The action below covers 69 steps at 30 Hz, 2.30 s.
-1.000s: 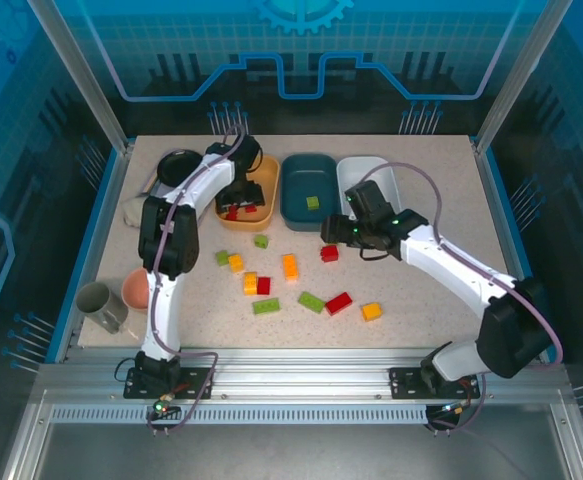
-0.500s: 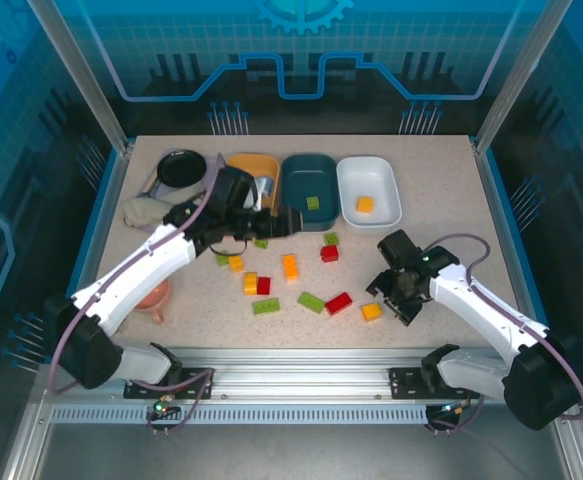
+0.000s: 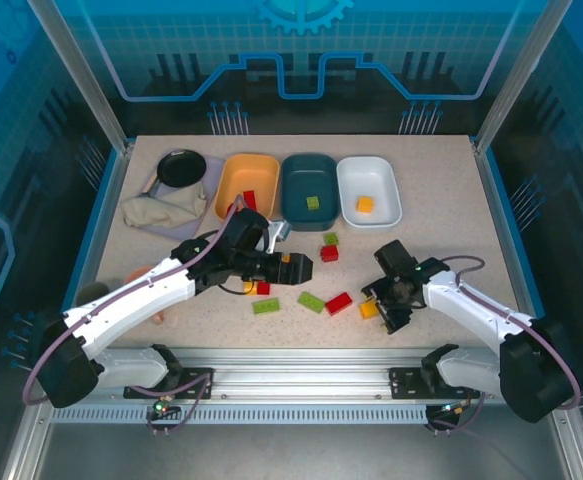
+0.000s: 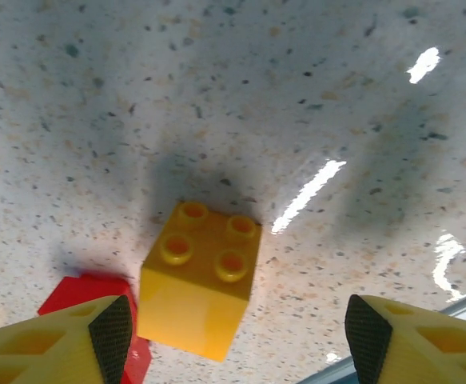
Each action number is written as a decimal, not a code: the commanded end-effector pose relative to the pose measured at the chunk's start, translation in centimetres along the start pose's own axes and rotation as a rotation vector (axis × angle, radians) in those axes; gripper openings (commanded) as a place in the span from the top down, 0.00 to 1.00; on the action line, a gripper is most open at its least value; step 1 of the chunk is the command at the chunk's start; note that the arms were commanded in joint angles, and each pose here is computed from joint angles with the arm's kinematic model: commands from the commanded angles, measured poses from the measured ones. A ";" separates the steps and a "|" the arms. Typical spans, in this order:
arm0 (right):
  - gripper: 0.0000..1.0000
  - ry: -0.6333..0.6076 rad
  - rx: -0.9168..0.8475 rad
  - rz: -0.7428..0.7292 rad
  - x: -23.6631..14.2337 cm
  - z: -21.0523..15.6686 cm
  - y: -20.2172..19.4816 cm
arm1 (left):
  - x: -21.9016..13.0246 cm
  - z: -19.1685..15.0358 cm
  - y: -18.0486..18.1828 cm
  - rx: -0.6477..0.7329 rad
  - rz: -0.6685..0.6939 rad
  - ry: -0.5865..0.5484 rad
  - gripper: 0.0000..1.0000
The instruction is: Sort the legos into containers by color
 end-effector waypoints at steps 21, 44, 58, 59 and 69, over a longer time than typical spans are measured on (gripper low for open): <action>0.74 -0.030 0.003 0.023 1.2 1.0 1.7 | 0.2 -0.5 -1.1 0.002 -0.010 -0.036 0.09; 0.75 -0.296 -0.645 -0.188 -3.4 17.0 20.9 | 2.0 14.6 -2.6 -0.170 -0.004 -0.204 0.09; 0.40 -0.261 -0.641 -0.144 -3.0 16.9 21.7 | 2.0 12.8 0.0 -0.224 0.122 -0.168 0.09; 0.39 -0.274 -0.643 -0.130 -3.8 16.6 21.8 | 1.7 12.6 0.0 -0.224 0.130 -0.168 0.09; 0.39 -0.457 -0.941 0.074 -12.2 8.6 23.0 | -3.1 9.5 3.8 -0.357 0.351 -0.208 0.10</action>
Point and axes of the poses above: each hand's point on the last joint's axis, 136 mm out from that joint toward the fingers, its own x axis out along the fingers, its own y axis along the line the jaws close on, z = x × y, the point moved 6 cm from there along -x, back along the fingers, and after that the axes turned 7 degrees about -x, right-handed, at the moved point
